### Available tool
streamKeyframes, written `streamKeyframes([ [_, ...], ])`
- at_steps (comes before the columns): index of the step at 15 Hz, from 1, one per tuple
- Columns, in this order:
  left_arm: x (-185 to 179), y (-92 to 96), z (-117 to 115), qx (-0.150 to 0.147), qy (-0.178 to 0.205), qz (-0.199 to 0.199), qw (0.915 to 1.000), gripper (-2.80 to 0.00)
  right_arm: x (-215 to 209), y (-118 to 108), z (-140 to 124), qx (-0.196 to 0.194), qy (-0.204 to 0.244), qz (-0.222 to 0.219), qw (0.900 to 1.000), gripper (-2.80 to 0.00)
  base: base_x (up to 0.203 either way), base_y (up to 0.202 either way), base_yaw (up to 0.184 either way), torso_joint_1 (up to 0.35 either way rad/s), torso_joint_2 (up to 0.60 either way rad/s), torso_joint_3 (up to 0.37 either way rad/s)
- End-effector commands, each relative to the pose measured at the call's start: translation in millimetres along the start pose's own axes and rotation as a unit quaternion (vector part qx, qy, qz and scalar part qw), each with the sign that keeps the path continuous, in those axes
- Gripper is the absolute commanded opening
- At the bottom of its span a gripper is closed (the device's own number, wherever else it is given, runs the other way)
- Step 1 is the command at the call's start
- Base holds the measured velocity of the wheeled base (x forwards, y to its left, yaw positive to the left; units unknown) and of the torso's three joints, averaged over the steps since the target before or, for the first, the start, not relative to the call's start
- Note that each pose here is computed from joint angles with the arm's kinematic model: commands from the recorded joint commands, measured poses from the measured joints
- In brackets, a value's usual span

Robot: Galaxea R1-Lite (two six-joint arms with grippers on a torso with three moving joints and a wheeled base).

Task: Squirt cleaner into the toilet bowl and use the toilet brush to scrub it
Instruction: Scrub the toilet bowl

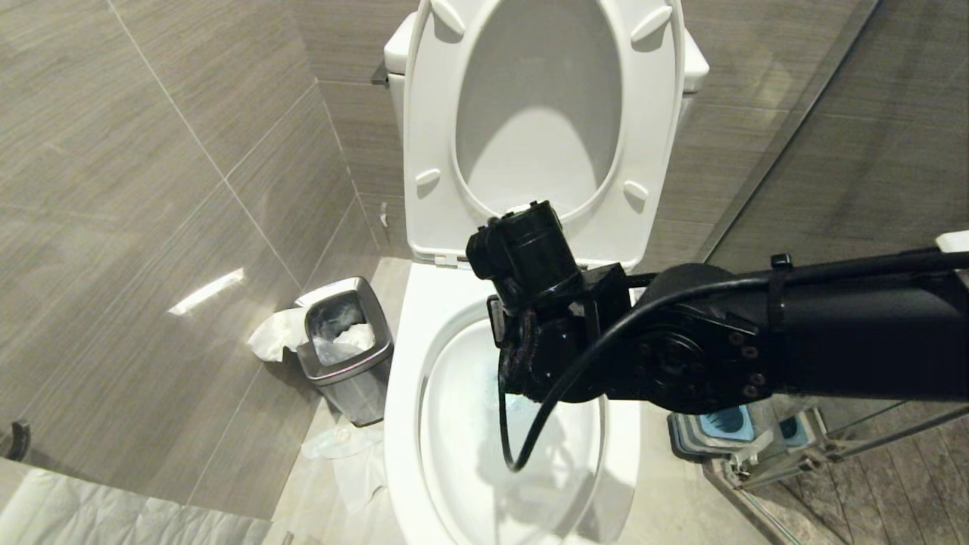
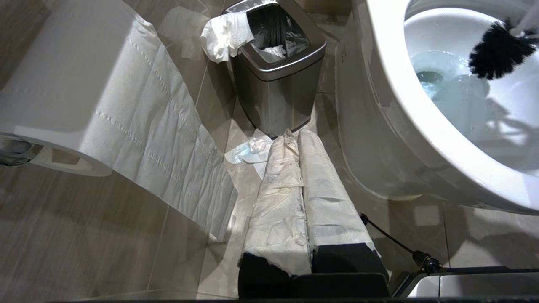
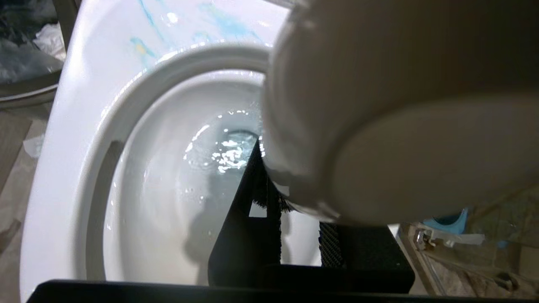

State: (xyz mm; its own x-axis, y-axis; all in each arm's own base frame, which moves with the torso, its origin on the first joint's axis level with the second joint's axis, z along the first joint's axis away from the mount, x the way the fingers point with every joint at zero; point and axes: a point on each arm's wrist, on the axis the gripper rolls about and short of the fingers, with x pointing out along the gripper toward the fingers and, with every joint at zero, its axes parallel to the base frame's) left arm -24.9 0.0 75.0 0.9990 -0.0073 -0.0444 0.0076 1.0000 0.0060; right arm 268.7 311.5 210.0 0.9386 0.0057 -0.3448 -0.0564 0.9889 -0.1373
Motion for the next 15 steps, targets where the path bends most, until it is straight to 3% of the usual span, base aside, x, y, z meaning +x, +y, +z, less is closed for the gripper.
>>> streamKeyframes([
  [1,0,0.0,0,0.0,0.001,0.0,1.0,-2.8,-16,-10,3,0.003,-0.003,0.003,1.0,-2.8,0.0,0.0,0.0,0.0,0.0,0.0],
  [9,0,0.0,0,0.0,0.001,0.0,1.0,-2.8,-100,25,-23,-0.016,-0.004,0.112,0.994,-2.8,0.0,0.0,0.0,0.0,0.0,0.0],
  [15,0,0.0,0,0.0,0.001,0.0,1.0,-2.8,-75,64,-20,0.004,-0.016,0.104,0.994,-2.8,0.0,0.0,0.0,0.0,0.0,0.0],
])
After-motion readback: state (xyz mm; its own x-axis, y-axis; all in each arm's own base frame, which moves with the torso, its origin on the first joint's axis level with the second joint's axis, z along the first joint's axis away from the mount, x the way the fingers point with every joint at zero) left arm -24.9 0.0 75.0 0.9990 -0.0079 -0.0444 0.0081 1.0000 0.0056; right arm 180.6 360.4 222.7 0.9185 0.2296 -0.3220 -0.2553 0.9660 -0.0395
